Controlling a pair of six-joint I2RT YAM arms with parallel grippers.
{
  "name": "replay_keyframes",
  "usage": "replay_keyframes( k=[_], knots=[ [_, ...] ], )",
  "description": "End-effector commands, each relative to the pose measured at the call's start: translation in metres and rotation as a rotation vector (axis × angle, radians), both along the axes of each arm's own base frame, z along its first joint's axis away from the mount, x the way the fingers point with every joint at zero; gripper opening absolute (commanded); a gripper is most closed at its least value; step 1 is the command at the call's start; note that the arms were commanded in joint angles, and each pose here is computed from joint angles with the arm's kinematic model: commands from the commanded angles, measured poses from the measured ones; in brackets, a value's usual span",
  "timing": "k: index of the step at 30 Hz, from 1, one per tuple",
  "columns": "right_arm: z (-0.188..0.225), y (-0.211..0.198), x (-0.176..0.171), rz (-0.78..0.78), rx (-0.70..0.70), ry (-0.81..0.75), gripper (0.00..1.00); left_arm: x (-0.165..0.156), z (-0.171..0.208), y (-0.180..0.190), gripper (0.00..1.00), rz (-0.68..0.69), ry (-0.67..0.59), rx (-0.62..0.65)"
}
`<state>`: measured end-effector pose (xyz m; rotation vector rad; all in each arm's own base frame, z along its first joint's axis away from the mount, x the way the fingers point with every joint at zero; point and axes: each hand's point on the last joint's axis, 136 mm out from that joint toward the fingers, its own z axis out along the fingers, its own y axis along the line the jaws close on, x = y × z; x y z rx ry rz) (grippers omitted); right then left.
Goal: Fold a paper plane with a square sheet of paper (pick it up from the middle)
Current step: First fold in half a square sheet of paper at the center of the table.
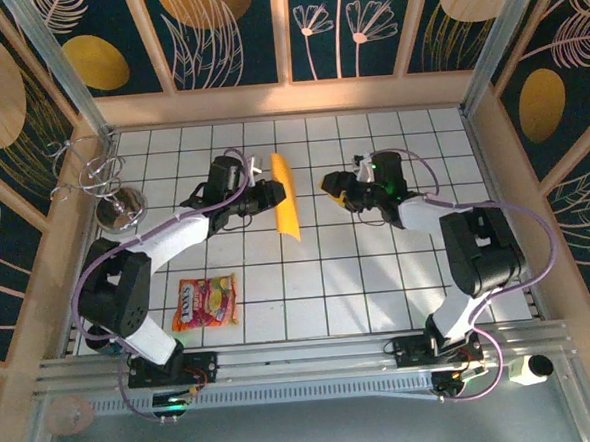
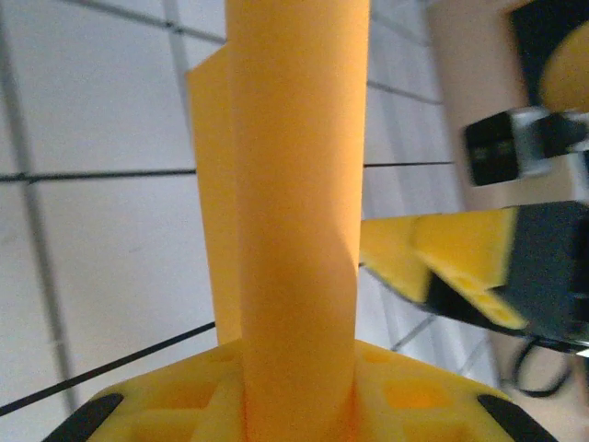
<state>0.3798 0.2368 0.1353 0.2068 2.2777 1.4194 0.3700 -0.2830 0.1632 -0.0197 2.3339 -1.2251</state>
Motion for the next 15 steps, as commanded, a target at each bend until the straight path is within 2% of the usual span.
replay_keyframes(
  k=[1, 5, 8, 15],
  knots=[
    [0.046, 0.007, -0.009, 0.098, 0.114, -0.164, 0.68, -0.006, 0.057, -0.019, 0.28, -0.104, -0.057, -0.223],
    [0.058, 0.012, -0.019, 0.155, 0.171, -0.199, 0.81, -0.012, 0.076, -0.027, 0.28, -0.161, -0.046, -0.344],
    [0.057, 0.014, -0.020, 0.178, 0.186, -0.198, 0.86, -0.016, 0.082, -0.030, 0.28, -0.186, -0.042, -0.385],
    [0.076, 0.028, -0.031, 0.265, 0.267, -0.235, 0.90, -0.017, 0.071, -0.030, 0.28, -0.188, -0.004, -0.374]
  ],
)
